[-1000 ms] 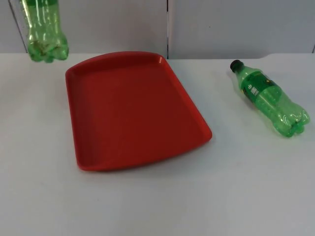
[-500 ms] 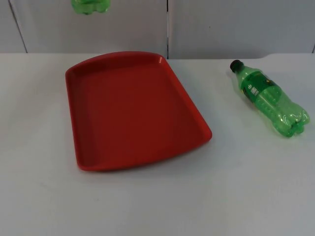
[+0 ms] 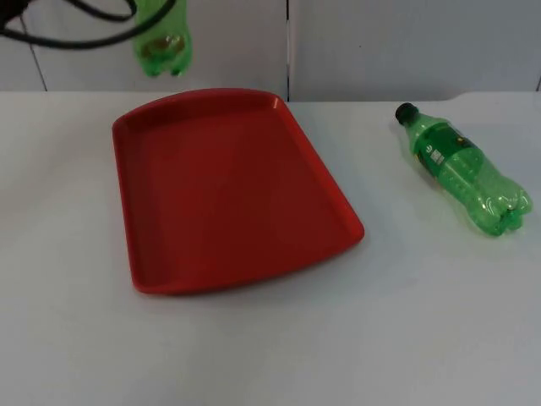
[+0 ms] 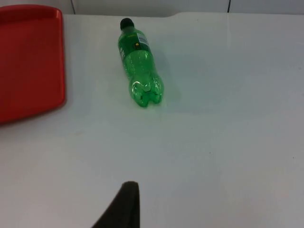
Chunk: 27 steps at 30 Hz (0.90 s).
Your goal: Place the bottle upright on the tray.
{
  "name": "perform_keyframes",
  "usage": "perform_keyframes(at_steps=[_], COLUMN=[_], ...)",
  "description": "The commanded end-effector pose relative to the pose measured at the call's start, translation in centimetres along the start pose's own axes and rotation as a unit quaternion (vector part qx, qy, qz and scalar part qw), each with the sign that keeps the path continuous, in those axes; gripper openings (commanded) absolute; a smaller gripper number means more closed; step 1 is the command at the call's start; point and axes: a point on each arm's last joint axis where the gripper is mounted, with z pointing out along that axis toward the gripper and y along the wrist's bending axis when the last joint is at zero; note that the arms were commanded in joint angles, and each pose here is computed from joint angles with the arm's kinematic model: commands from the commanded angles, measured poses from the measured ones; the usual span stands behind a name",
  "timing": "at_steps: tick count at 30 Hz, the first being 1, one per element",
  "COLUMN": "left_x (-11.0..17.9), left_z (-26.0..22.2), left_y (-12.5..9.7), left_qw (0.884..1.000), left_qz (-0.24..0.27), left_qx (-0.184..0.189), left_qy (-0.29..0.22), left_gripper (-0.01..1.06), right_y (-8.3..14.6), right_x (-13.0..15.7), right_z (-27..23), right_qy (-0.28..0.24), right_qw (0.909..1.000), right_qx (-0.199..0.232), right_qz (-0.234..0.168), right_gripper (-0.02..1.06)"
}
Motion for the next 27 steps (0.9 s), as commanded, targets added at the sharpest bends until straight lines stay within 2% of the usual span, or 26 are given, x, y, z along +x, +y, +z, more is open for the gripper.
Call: perform_keyframes(at_steps=[1,3,5,8,19,27], left_x=[1.9,2.0,3.4,4.3,10.0,12.0], left_z=[0.4,0.5,0.6,1.0,3.5,4.2], left_y=[1.1,1.2,1.5,1.5,2.3,2.5], left_qw=[1.0,0.999,0.997,0.996,0.998,0.998], left_qz=[-0.021,-0.025,-0.006,-0.011,-0.006,-0.001], left_qx=[-0.022,-0.027,-0.024,-0.018,-0.016,-0.016], left_qy=[-0.006,-0.015,-0.067,-0.086,-0.066,-0.058], left_gripper=[0.0,0.0,0.0,0.0,0.0,0.0], right_y=[0.0,0.0,0.0,0.0,0.0,0.0], right_x=[0.0,0.0,0.0,0.0,0.0,0.0], right_z=[0.0,0.0,0.0,0.0,0.0,0.0], right_qy=[-0.003,-0.003,-0.003,-0.003,-0.003,-0.003], right_qw=[1.0,1.0,1.0,1.0,1.0,1.0], right_qx=[0.002,0.002,0.002,0.002,0.002,0.002], right_qz=[0.002,0.002,0.002,0.002,0.002,0.002], right_gripper=[1.05,1.05,1.05,1.05,1.05,1.05])
